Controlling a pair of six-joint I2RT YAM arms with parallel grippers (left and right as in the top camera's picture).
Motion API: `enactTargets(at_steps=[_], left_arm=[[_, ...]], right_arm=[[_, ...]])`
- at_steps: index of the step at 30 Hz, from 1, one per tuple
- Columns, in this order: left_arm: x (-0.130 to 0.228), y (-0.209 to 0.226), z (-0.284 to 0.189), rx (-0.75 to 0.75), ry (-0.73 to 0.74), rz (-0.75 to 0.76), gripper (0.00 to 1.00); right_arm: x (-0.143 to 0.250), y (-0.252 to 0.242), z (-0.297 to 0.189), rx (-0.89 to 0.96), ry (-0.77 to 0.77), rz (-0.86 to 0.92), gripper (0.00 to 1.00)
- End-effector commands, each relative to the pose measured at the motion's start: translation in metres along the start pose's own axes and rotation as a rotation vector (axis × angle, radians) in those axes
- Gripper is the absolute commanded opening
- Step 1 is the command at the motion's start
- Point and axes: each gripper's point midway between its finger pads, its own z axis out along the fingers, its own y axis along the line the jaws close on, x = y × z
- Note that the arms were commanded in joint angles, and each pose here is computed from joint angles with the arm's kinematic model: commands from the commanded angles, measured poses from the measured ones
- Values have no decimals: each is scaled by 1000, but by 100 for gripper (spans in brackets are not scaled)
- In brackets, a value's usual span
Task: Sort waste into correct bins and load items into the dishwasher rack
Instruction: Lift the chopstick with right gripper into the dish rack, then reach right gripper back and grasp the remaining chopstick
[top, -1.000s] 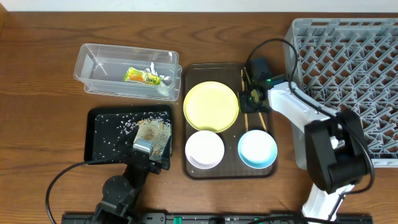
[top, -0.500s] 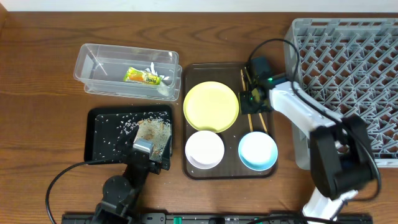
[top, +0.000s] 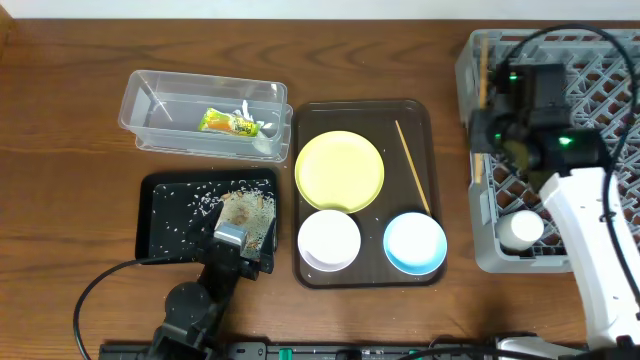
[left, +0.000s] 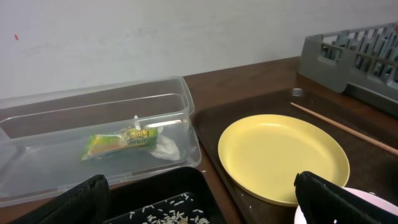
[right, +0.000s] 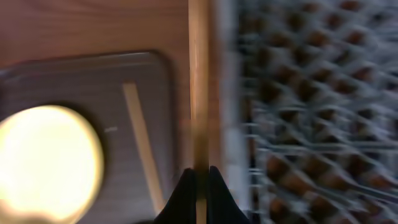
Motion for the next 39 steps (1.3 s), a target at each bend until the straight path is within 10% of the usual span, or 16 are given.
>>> enactTargets(at_steps=[1,12,16,19,30,39], left_arm=[[17,-2,2,7,40,20,96],[17,-2,2,7,40,20,96],[17,-2,2,7,40,20,97],[17,-2,2,7,40,20,97],[17,-2,2,7,40,20,96],[17,-2,2,7,40,20,97]], right_arm=[[10,-36,20,119,47,-18,1],[25,-56,65,208,144,-68,1],[25,-50,63,192,143,-74,44],[19,-42,51,171,108,-66,51],[29,88,5,-263,54,-219,55],[67,81,87,-31,202,-163,47]])
